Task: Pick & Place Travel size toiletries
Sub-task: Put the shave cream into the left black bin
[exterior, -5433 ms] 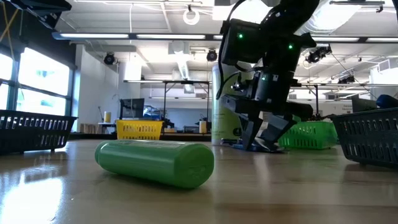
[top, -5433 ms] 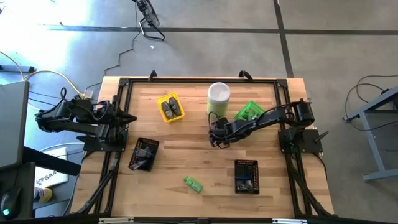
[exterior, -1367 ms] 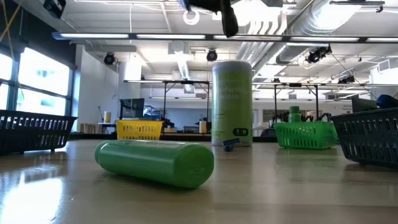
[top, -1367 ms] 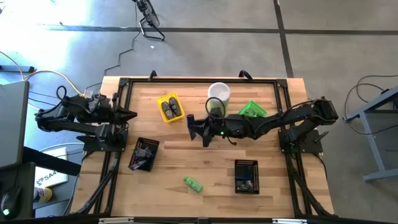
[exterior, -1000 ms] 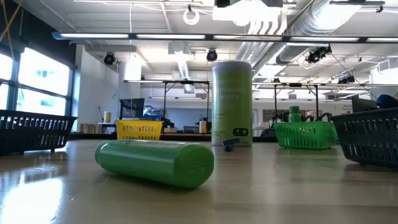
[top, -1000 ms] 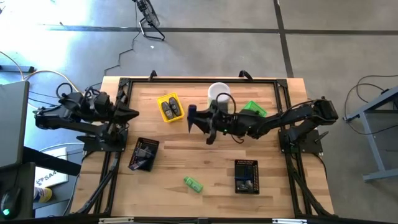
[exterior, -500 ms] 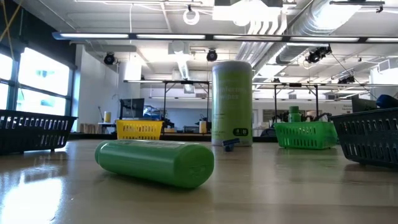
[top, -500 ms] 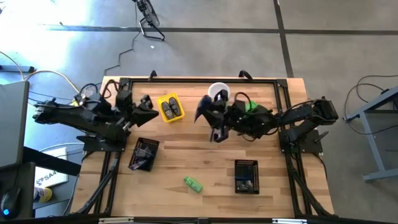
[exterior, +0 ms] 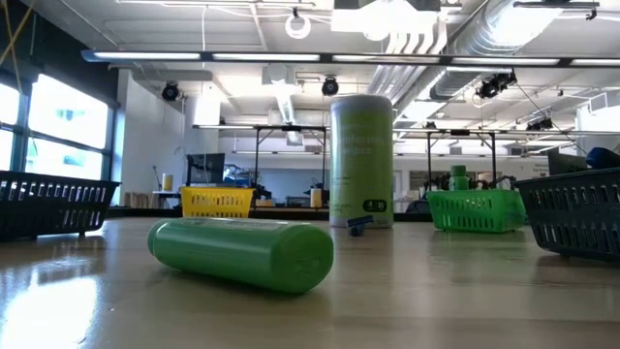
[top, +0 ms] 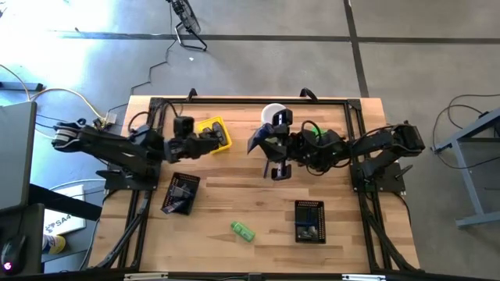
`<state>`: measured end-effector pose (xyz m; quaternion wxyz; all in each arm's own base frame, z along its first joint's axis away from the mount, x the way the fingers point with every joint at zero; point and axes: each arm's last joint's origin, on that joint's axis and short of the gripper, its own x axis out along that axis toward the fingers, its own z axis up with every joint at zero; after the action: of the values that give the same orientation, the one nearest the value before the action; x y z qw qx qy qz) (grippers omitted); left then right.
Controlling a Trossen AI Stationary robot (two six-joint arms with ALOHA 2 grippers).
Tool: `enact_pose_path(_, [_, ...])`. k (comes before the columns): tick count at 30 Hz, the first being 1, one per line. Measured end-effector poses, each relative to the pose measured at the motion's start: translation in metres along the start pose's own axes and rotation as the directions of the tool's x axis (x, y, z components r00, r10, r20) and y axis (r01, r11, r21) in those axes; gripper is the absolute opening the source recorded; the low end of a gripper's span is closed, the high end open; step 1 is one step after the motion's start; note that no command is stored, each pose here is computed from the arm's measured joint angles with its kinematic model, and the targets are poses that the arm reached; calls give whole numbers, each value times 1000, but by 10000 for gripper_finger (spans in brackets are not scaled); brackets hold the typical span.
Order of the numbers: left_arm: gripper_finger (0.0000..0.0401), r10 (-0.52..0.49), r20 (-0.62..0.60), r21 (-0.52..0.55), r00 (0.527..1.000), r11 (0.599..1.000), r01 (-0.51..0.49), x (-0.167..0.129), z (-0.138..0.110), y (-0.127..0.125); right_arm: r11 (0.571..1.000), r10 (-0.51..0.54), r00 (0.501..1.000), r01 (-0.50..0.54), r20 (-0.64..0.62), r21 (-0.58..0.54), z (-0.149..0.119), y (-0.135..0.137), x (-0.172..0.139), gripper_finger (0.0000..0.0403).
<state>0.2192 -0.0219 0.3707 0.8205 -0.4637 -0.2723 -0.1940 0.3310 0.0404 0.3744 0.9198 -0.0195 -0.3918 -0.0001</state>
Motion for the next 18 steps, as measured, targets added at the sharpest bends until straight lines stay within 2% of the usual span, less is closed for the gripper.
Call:
enact_pose_path(5, [10, 4, -4, -77, 1000, 997, -4, 3, 5, 15, 1000, 6, 1000, -6, 1, 0, 0, 1, 0, 105])
enact_pose_path(12, [14, 5, -39, -51, 999, 999, -7, 3, 5, 18, 1000, 1, 1000, -1, -6, -17, -1, -2, 0, 105])
enact_pose_path(15, [37, 35, -49, -61, 998, 997, -38, 3, 4, 21, 1000, -3, 1000, 3, -8, -29, -1, -4, 0, 105])
enact_pose_path(18, [79, 57, -34, -77, 998, 995, -59, 3, 10, 25, 999, 3, 1000, -4, -7, -44, -2, -7, 0, 105])
